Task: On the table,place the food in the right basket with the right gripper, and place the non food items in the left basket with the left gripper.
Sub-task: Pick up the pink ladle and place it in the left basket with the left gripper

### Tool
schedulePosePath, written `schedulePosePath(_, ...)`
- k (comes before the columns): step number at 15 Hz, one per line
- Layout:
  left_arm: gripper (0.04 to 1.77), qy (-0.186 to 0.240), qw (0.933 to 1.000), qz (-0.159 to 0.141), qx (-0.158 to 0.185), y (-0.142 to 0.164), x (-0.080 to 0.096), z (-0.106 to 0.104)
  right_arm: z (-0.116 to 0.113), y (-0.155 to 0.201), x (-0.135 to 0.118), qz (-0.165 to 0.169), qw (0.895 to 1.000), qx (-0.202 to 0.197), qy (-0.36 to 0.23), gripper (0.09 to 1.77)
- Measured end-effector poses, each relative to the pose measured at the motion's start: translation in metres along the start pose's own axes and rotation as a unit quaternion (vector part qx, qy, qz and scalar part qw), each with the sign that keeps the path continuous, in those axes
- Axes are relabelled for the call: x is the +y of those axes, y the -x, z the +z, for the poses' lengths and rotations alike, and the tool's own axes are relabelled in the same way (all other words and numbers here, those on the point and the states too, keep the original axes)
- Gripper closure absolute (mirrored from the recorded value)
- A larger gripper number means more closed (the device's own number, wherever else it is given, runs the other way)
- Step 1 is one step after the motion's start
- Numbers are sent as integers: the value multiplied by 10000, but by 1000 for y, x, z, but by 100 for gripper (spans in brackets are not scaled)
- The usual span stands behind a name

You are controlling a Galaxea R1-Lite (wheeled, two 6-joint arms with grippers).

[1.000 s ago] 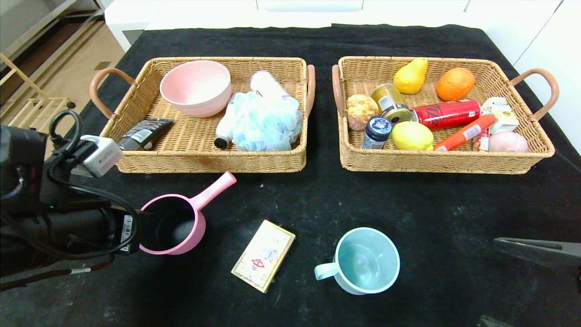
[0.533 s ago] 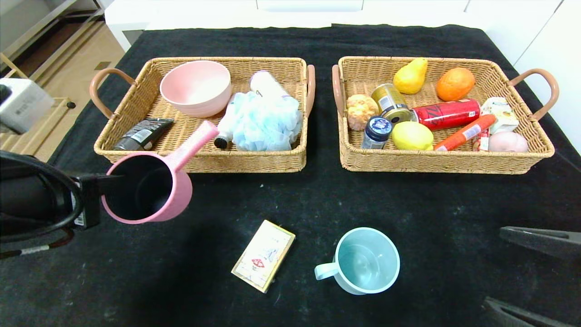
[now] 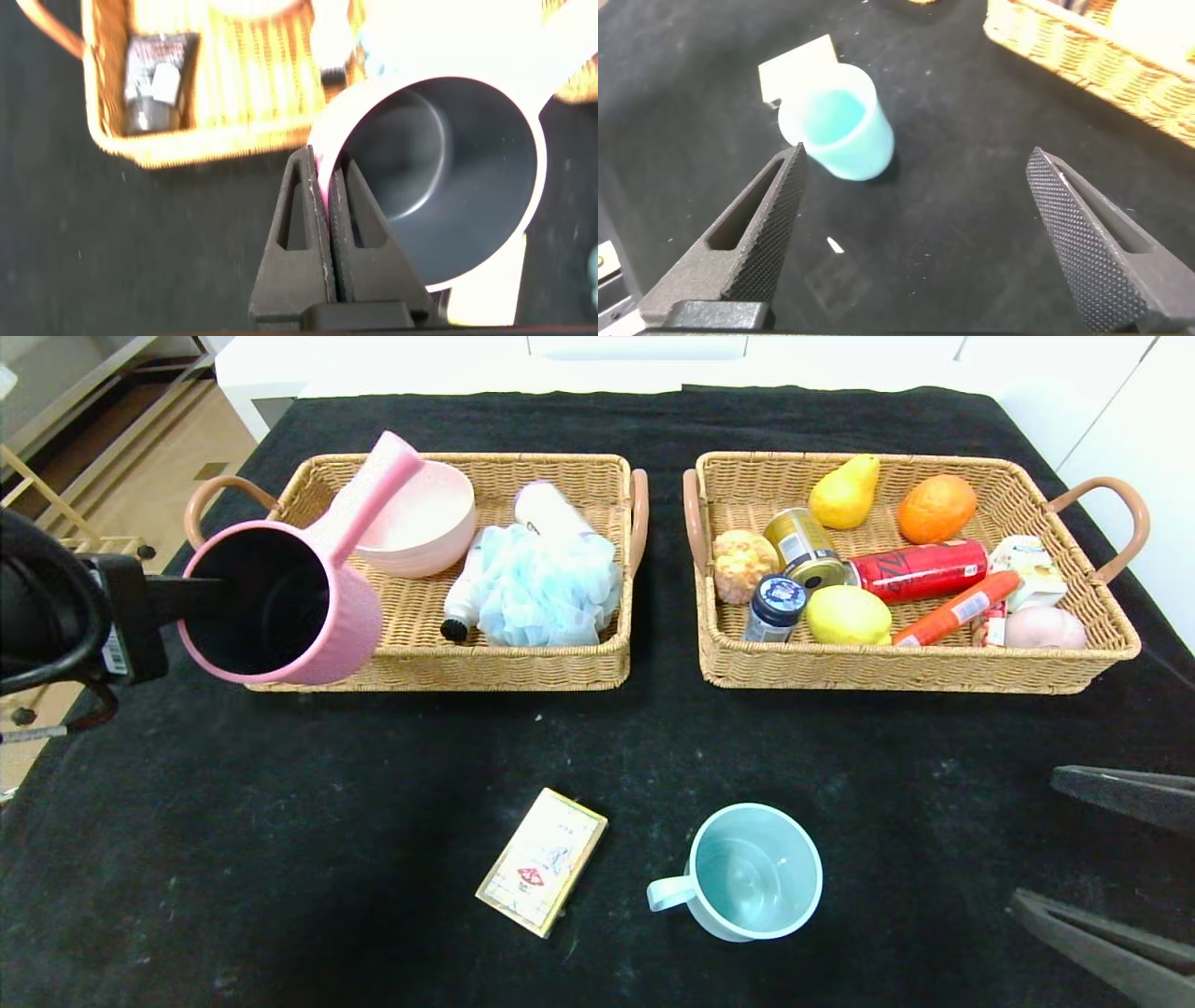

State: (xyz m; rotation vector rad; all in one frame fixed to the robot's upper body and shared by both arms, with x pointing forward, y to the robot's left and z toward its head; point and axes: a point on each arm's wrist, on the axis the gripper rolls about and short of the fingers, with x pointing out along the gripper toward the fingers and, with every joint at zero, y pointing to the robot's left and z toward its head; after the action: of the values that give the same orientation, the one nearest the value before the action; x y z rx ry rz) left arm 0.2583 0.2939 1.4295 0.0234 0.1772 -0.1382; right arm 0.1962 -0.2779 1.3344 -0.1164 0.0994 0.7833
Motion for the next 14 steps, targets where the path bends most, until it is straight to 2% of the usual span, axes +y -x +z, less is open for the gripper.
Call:
schedulePosePath(5,168,84,9996,216,-140,-39,5,28,4,1,-5,-184,9998,-53,2,15)
schedulePosePath(8,168,171,9975,298,-612,-71,8,38,6,1,-9,-294,9995,-69,-10,15)
schedulePosePath(13,168,179,9982,426,-371,-114,19,23,7,1,-14,-351,9993,-80,-31,15)
schedulePosePath(14,168,183,9979,447,-422,-120,20,22,7,2,-14,-365,9993,-80,-33,15)
